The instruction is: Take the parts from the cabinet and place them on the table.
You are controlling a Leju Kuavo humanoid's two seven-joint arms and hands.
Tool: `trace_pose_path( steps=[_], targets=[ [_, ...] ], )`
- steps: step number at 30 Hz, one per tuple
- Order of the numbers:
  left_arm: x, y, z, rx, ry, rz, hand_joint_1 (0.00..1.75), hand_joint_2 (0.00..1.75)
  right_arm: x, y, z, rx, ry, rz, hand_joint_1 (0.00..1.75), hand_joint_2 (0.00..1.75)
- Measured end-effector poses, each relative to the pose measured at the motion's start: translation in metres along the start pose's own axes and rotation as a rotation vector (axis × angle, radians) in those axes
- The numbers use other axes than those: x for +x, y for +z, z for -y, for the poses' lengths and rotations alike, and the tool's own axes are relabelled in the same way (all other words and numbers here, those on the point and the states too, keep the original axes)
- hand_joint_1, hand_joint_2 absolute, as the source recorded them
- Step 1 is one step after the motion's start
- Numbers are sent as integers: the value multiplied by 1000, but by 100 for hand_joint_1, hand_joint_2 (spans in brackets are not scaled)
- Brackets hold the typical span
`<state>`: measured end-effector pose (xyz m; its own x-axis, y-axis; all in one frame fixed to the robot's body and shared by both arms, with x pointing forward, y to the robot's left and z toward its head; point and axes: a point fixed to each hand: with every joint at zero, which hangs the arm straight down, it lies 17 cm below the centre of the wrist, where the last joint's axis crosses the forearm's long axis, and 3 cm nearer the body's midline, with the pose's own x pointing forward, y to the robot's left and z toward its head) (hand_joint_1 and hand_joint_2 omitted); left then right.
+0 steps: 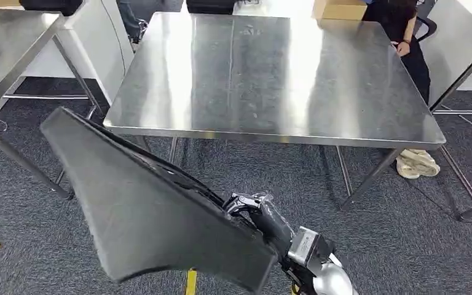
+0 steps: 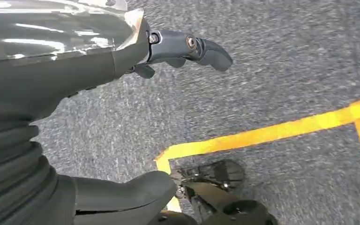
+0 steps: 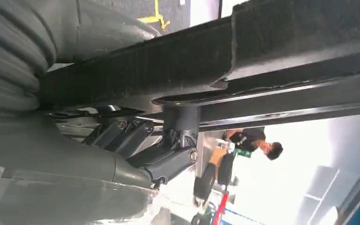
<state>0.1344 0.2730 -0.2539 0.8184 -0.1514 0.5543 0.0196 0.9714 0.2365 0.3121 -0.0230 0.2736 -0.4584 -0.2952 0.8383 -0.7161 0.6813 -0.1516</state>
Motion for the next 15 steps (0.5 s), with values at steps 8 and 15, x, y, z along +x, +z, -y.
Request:
trace_pose_path(
  steps=[8,15],
  targets=[
    [1,-1,-2,-31,8,7,0,175,-1,-1,2,-12,16,-1,171,175],
    [-3,-3,-11,0,-6,-9,0,175,-1,-1,2,-12,16,-2,171,175]
  ],
)
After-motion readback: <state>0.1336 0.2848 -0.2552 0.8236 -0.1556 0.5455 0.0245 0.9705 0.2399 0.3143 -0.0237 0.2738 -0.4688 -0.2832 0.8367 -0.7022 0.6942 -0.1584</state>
